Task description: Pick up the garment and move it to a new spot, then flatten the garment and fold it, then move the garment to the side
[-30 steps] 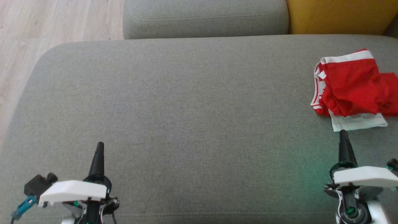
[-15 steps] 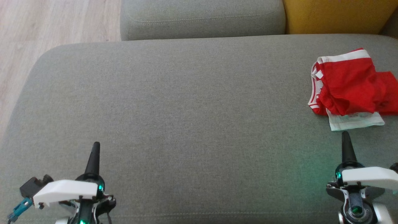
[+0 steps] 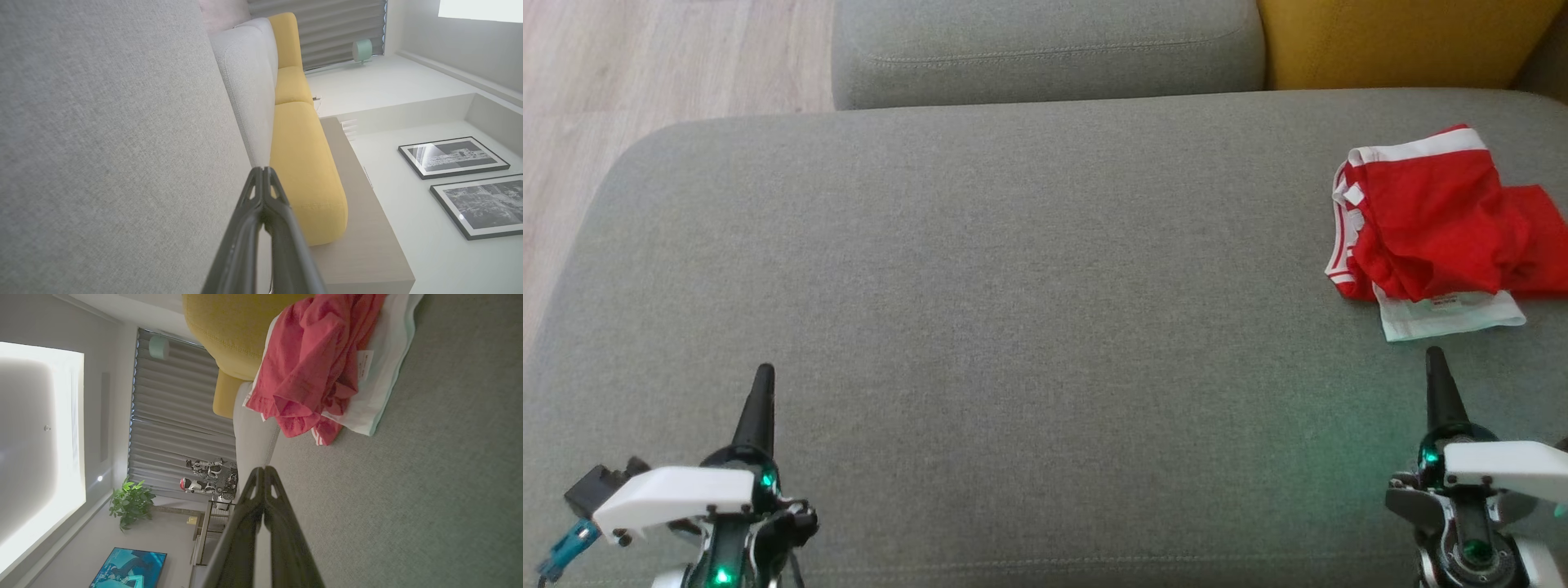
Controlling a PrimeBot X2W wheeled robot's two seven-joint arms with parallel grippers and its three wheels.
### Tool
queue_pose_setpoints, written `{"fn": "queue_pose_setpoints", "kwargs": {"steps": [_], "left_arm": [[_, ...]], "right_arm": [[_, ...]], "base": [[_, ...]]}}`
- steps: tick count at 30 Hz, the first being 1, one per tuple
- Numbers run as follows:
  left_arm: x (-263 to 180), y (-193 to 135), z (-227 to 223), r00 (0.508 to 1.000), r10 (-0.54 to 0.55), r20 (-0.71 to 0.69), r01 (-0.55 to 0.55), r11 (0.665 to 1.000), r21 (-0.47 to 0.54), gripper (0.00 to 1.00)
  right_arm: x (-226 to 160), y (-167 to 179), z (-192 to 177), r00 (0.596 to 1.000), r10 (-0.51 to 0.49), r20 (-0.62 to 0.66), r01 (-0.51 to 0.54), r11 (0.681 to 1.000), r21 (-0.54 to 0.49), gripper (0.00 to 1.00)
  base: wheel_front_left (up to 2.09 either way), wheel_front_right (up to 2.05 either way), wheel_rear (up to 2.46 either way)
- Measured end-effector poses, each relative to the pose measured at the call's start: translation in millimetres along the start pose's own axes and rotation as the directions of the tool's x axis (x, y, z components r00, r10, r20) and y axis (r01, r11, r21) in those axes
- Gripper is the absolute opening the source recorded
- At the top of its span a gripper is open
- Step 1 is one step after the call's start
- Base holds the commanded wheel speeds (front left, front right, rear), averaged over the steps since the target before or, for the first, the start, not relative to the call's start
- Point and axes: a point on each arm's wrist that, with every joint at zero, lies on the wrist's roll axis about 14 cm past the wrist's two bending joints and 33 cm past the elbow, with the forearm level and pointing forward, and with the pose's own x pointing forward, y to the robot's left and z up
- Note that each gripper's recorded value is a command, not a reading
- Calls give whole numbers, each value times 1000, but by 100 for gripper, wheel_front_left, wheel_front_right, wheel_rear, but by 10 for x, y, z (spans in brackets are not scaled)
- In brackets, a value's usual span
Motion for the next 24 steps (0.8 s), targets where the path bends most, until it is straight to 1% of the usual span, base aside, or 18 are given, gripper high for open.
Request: {"fn": "queue_pose_setpoints", "kwargs": {"steps": [11,17,24], "left_arm": [[13,13,32,1000,-2,-4,1,995,-103,0],[29,2,39,1000,-9,-8,7,988,-157,0],[61,-37,82,1000,-25,0,24,975,-220,0]], "right_arm": [[-18,3,46,1000,6,8,-7,991,134,0],[-28,5,81,1000,11,18,-14,978,208,0],[-40,19,112,1000,22,20,-27,956,292,0]], "base": [[0,0,0],[0,0,0],[0,0,0]]}}
